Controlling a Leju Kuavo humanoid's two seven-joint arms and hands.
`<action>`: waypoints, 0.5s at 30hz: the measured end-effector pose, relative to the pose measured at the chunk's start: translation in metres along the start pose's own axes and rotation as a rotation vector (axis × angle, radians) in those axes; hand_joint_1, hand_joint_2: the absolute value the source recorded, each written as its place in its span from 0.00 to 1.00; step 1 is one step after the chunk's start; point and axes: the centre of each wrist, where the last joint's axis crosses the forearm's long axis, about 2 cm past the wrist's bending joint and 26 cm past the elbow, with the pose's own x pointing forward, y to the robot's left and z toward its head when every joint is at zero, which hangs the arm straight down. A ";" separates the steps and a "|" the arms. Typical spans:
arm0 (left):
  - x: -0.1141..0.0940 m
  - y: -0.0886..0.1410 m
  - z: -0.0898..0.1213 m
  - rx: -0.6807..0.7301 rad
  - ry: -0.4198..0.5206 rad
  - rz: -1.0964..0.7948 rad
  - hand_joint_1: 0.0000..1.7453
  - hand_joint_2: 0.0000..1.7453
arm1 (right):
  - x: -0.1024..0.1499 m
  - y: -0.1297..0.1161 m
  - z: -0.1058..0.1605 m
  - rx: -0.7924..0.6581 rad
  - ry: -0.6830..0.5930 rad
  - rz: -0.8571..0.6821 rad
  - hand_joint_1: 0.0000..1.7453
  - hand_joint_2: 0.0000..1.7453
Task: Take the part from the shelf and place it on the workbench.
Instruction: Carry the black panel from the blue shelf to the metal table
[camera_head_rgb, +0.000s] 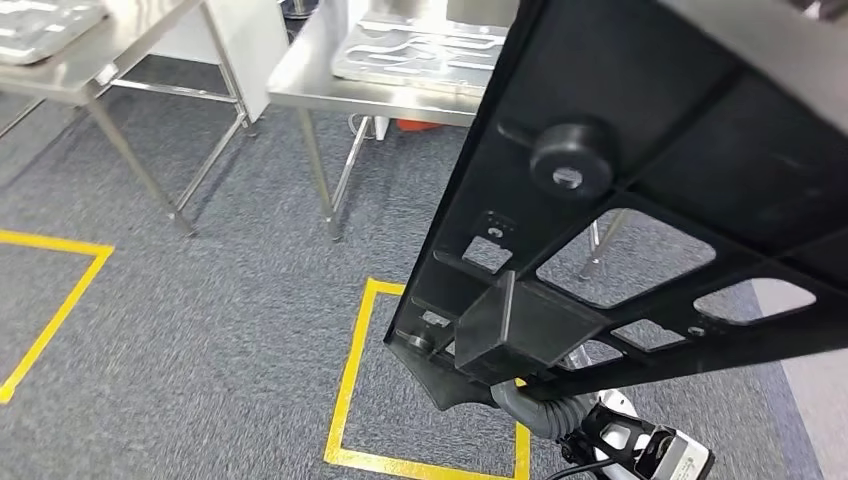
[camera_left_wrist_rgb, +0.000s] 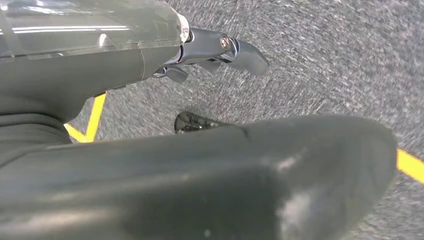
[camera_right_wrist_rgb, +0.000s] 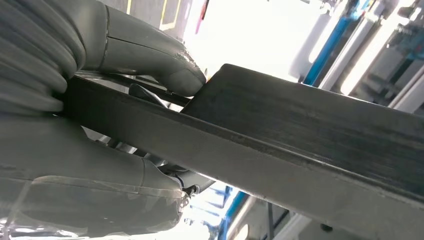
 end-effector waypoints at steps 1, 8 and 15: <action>0.000 0.000 0.000 -0.001 0.002 0.000 0.00 0.00 | 0.000 0.000 0.001 0.001 0.001 0.002 1.00 1.00; 0.001 -0.001 0.000 -0.004 0.008 0.002 0.00 0.00 | 0.003 0.000 0.004 0.003 0.007 0.007 1.00 1.00; 0.000 -0.001 0.000 -0.012 0.013 0.002 0.00 0.00 | 0.004 0.000 0.006 0.011 0.012 -0.001 1.00 1.00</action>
